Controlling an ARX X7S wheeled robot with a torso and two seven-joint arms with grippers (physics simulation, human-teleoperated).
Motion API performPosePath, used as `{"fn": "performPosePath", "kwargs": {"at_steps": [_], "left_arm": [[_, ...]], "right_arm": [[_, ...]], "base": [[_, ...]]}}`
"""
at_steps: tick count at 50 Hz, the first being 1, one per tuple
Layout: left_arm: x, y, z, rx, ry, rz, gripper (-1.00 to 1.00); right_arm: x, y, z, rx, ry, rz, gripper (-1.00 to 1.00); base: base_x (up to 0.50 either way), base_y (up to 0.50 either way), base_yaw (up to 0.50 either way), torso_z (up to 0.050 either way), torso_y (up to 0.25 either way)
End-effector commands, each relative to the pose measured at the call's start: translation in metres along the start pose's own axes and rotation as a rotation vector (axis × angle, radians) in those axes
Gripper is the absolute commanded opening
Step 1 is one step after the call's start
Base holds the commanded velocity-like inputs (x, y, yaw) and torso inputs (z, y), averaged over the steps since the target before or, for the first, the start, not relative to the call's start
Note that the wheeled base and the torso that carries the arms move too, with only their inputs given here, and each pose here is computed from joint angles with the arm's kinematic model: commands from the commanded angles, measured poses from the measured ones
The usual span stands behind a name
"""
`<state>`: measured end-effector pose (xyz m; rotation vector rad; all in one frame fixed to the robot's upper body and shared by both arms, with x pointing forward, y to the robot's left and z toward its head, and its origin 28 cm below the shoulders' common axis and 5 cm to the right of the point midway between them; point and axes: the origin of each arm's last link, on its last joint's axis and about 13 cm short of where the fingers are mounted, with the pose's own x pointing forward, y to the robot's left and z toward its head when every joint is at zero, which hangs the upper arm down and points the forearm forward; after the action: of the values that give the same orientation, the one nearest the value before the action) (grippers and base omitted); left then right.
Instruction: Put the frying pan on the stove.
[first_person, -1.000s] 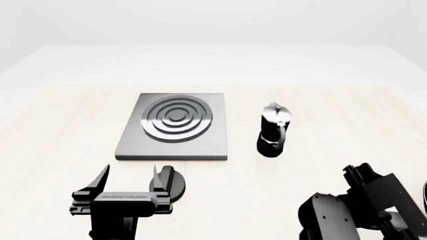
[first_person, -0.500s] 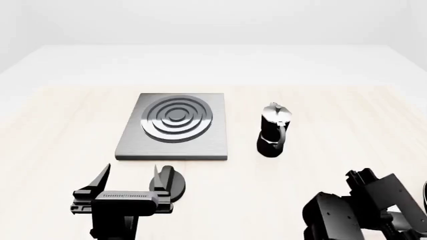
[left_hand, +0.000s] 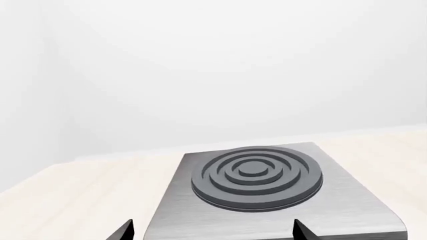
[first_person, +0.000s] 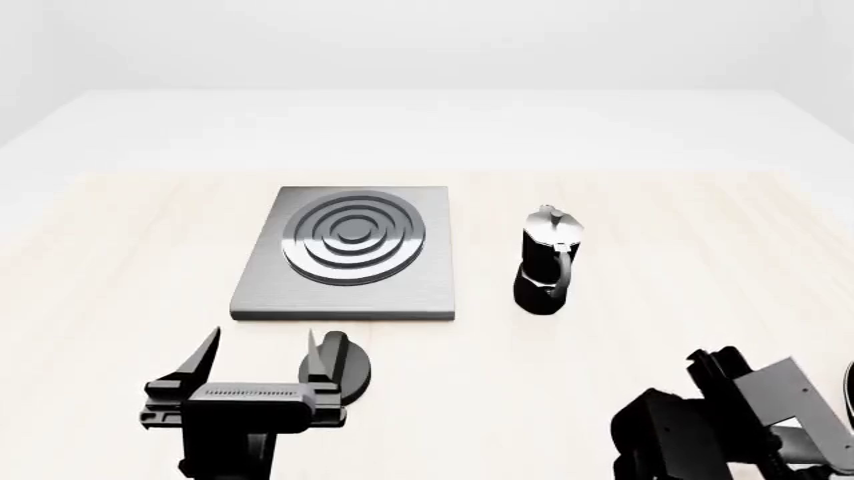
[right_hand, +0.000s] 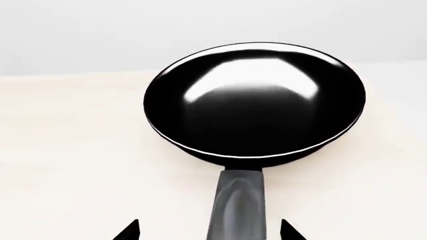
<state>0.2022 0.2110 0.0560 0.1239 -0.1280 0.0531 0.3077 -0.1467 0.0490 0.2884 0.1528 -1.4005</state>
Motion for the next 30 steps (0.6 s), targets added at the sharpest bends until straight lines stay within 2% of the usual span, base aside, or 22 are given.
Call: {"fn": "performPosePath", "kwargs": {"at_steps": [1,30], "left_arm": [[0.000,0.000,-0.001,0.001,0.002,-0.001,1.00],[0.002,-0.001,-0.003,-0.003,0.006,-0.001,1.00]], "right_arm": [[0.006,-0.002,-0.008,-0.008,0.045,0.007,1.00],[0.015,-0.016,-0.015,-0.022,0.050,-0.021,1.00]], "base": [[0.00,0.00,0.00,0.000,0.000],[0.00,0.00,0.00,0.000,0.000]]}}
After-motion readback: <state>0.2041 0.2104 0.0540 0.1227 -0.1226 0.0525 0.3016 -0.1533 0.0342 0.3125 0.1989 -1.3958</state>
